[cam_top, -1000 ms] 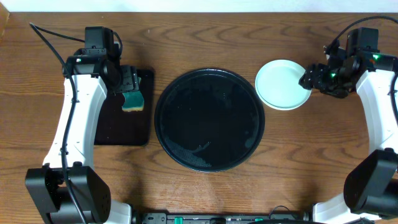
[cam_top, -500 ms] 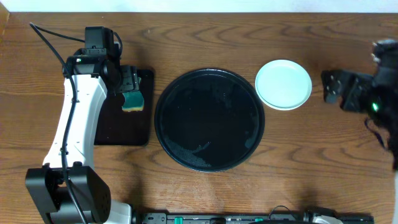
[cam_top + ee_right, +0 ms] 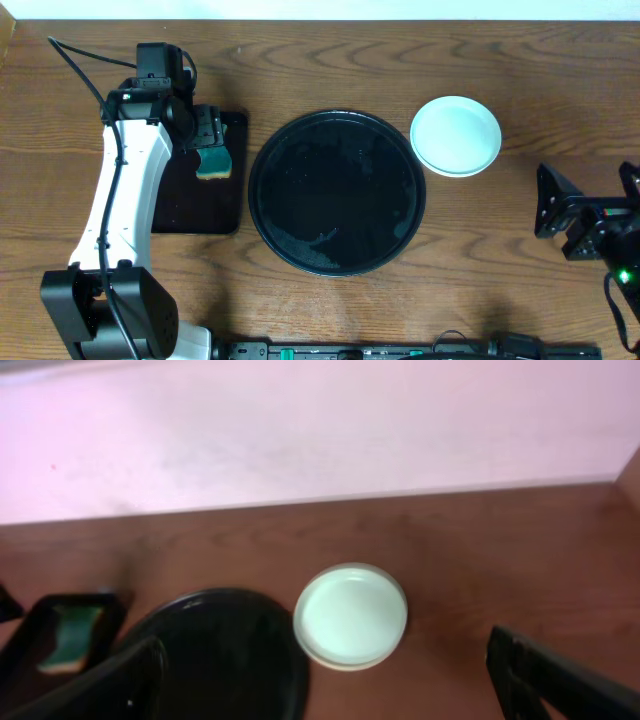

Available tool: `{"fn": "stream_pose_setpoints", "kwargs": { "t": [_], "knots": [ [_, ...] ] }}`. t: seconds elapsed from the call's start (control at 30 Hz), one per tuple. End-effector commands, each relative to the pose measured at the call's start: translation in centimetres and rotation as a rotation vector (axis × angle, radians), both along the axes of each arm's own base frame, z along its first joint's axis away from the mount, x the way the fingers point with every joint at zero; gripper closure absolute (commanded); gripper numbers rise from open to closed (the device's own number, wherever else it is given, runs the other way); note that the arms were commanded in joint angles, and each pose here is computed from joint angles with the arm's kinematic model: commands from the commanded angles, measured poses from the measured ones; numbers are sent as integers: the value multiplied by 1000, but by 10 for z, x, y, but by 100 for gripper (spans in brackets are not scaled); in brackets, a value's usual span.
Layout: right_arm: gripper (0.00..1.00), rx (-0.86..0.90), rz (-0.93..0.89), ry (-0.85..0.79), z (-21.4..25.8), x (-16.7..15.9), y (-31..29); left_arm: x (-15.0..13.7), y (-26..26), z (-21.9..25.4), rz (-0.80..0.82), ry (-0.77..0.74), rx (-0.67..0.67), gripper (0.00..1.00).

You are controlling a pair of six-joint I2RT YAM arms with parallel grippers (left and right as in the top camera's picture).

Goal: Clean dirty plates on tray and stack at the side

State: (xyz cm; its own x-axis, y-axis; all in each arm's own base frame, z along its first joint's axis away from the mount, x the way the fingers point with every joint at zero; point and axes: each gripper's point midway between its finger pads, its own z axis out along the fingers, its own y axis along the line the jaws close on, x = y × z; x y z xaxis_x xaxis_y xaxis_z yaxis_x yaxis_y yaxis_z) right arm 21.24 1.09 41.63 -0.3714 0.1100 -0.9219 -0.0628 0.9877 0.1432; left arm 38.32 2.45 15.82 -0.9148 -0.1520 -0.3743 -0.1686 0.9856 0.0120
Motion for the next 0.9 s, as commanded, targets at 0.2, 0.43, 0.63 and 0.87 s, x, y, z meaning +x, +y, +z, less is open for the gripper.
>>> {"fn": "stream_pose_setpoints", "kwargs": {
  "t": [0.2, 0.43, 0.63, 0.87],
  "knots": [
    [1, -151, 61, -226, -86, 28, 1, -1, 1, -4, 7, 9, 0, 20],
    [1, -162, 122, -399, -164, 32, 13, -1, 1, -3, 6, 9, 0, 20],
    [1, -166, 142, -463, -211, 31, 19, -1, 1, -4, 7, 9, 0, 20],
    [1, -142, 193, -414, -239, 28, 30, -1, 1, -3, 7, 9, 0, 20]
  ]
}}
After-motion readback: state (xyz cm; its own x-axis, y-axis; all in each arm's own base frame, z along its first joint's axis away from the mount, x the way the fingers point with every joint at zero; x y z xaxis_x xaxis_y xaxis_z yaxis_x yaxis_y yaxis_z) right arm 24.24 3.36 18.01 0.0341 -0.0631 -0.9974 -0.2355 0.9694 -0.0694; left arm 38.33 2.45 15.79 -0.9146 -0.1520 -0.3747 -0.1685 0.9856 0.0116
